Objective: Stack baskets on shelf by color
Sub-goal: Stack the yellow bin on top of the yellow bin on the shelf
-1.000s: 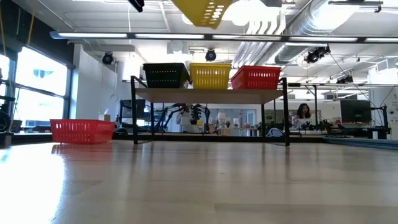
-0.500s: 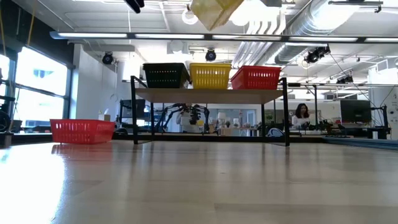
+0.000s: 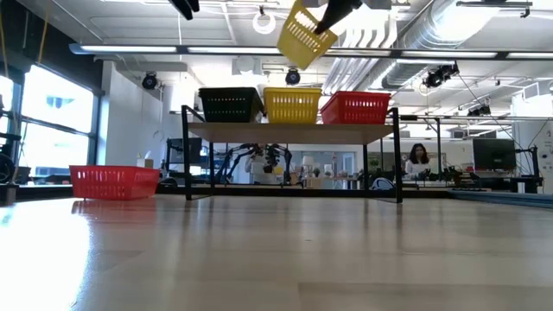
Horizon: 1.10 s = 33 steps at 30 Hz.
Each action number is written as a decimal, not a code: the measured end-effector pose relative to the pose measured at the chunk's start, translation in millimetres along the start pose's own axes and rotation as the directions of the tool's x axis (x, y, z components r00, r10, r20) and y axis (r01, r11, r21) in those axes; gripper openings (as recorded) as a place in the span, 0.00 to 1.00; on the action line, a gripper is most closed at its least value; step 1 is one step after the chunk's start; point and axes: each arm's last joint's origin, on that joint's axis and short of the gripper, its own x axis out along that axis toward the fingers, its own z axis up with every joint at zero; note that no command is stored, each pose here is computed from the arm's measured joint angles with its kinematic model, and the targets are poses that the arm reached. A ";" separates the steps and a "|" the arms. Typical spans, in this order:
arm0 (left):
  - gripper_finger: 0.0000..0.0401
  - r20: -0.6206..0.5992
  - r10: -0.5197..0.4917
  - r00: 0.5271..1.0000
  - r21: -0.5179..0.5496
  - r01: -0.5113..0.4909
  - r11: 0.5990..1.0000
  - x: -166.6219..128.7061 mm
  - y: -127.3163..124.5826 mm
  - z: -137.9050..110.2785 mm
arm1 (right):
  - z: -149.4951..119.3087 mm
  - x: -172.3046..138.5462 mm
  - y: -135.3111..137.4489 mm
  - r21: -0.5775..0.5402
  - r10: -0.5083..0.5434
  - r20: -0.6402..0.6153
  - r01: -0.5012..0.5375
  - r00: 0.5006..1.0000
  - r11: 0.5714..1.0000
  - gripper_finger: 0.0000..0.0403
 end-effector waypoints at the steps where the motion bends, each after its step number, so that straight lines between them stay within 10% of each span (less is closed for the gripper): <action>1: 0.40 0.000 0.000 1.000 -0.006 0.000 1.000 0.0 0.0 0.0 | 1.2 3.9 -1.8 0.001 0.002 -0.011 -0.002 1.000 1.000 0.00; 33: 0.40 0.000 -0.009 1.000 -0.076 0.009 0.997 -0.2 -0.3 0.1 | 12.2 82.3 17.6 0.109 0.167 -0.325 -0.139 0.931 0.984 0.00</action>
